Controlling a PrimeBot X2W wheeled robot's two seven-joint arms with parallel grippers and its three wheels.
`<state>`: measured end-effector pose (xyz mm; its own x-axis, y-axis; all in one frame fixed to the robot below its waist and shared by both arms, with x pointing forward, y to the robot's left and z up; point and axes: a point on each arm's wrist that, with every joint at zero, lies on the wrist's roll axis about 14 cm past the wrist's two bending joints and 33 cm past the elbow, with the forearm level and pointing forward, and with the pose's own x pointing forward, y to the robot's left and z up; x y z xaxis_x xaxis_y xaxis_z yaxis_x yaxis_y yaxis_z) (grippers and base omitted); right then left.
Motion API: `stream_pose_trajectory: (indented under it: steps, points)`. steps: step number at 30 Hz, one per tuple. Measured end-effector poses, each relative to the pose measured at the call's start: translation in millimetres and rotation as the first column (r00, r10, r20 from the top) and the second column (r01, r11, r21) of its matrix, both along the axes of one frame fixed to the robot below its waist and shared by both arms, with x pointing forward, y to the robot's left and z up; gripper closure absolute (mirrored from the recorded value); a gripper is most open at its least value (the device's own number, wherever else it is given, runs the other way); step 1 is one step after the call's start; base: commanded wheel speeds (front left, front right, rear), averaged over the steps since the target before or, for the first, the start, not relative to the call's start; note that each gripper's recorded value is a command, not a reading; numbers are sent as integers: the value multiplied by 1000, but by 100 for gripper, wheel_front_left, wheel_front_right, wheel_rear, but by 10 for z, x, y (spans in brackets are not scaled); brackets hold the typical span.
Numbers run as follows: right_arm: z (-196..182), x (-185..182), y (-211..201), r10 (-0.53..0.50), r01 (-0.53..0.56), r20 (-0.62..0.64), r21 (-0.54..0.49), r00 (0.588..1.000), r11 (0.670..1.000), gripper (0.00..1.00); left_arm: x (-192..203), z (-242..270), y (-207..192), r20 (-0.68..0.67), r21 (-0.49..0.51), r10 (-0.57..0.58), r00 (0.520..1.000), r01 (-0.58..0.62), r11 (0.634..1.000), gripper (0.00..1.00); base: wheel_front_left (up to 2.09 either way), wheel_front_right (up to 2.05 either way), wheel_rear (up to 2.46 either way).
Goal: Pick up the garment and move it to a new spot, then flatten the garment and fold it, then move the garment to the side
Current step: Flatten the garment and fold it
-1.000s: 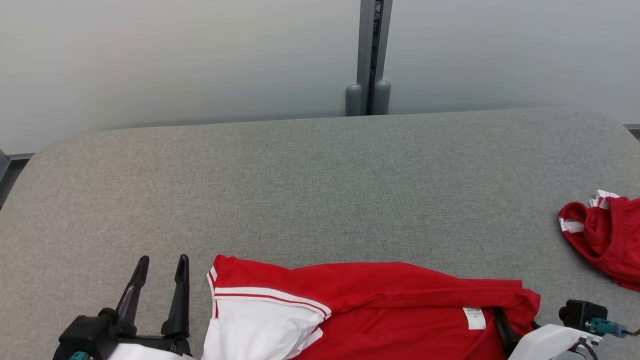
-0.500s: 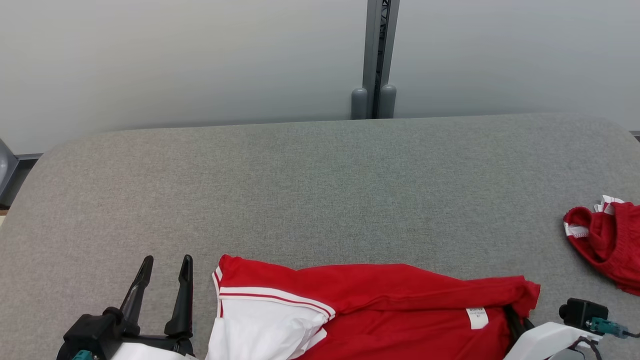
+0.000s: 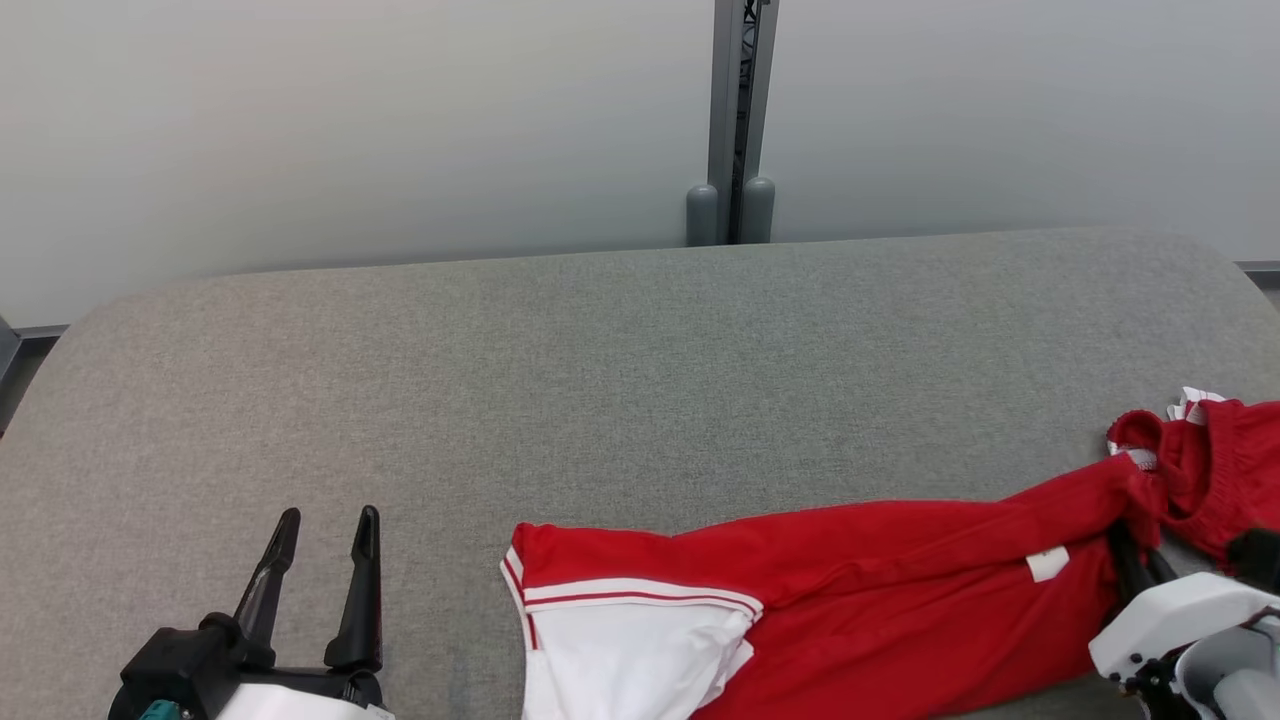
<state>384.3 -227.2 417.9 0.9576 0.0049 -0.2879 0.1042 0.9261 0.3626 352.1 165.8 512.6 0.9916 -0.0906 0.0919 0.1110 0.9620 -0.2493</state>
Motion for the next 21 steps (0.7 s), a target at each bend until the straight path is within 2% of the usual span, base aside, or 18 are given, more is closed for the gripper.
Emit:
stream_pose_trajectory:
  steps: [5, 9, 16, 21]
  points:
    - [263, 140, -81, 4, -2, 82, -28, 997, 1000, 100, -3, 31, 23, 11, -1, 9, 1000, -9, 1000, 0, 0, 0, 0]
    - [513, 239, 70, 48, -43, 167, -31, 985, 999, 100, -29, 42, 49, 14, -6, 22, 1000, -22, 1000, 0, 0, 0, 0]
    - [858, 252, 617, 182, -182, 276, -27, 944, 983, 100, -95, 42, 128, 17, -12, 50, 999, -50, 999, 0, 0, 0, 0]
    - [985, 136, 1331, 325, -345, 303, 15, 896, 938, 100, -164, 24, 201, 14, -16, 73, 997, -73, 997, 0, 0, 0, 0]
